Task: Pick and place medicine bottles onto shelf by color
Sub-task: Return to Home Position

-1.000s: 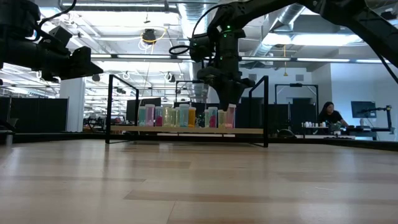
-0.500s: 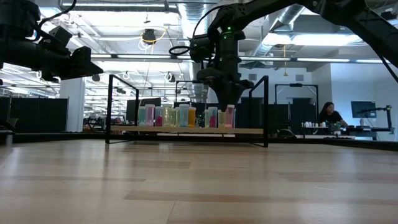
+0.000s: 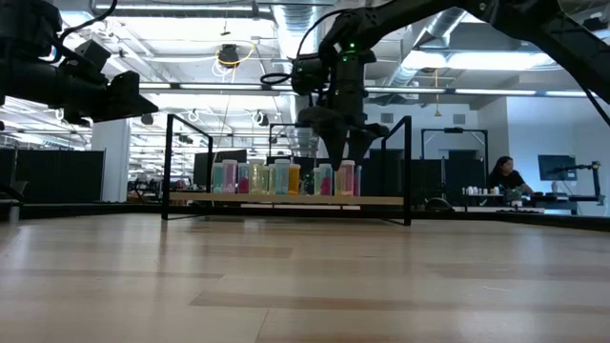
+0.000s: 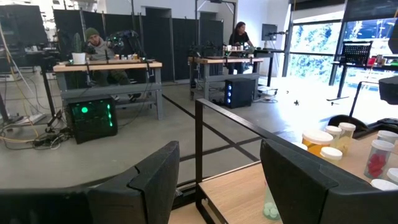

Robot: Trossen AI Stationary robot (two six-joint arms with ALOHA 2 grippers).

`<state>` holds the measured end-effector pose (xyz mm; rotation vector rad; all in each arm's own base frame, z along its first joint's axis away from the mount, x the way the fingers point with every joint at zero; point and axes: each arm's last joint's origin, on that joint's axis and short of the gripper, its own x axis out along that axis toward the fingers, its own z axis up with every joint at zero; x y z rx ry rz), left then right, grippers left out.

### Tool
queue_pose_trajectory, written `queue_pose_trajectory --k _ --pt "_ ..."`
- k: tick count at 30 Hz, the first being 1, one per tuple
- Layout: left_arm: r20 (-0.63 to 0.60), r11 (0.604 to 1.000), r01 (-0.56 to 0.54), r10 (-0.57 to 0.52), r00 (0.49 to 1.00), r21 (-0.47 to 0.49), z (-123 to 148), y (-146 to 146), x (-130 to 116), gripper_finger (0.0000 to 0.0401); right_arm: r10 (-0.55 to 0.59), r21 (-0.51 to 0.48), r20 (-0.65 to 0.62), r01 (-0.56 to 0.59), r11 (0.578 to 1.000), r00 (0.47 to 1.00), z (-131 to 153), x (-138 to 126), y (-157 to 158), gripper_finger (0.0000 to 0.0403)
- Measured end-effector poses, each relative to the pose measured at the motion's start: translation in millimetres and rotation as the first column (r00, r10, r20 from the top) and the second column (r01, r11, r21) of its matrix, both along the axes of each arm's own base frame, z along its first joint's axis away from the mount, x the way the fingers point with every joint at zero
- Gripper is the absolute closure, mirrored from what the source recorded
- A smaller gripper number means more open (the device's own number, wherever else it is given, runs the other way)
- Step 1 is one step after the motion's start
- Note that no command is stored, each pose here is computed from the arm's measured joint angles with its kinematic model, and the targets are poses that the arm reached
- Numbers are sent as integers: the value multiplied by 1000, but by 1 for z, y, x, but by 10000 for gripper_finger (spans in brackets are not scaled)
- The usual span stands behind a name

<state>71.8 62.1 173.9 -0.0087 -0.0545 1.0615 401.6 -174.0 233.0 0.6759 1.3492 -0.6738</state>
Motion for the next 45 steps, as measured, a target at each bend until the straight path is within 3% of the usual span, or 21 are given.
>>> queue_pose_trajectory --k 10,17,25,29,33,38,45 --pt "0 1000 0 0 1000 0 0 0 0 187 -70 -43 12 71 997 997 25 -6 -5 144" --pt "0 1000 0 0 1000 0 0 0 0 187 -57 -58 152 66 996 987 82 -14 0 143" --pt "0 1000 0 0 1000 0 0 0 0 187 -10 -146 348 65 987 937 159 -60 30 143" --pt "0 1000 0 0 1000 0 0 0 0 187 25 -218 427 76 973 904 178 -87 51 143" --pt "0 1000 0 0 1000 0 0 0 0 187 25 -255 520 128 958 854 177 -117 76 143" --pt "0 1000 0 0 1000 0 0 0 0 187 -14 -250 637 223 942 771 143 -153 110 143" --pt "0 1000 0 0 1000 0 0 0 0 187 52 -252 827 286 925 560 98 -203 146 143"
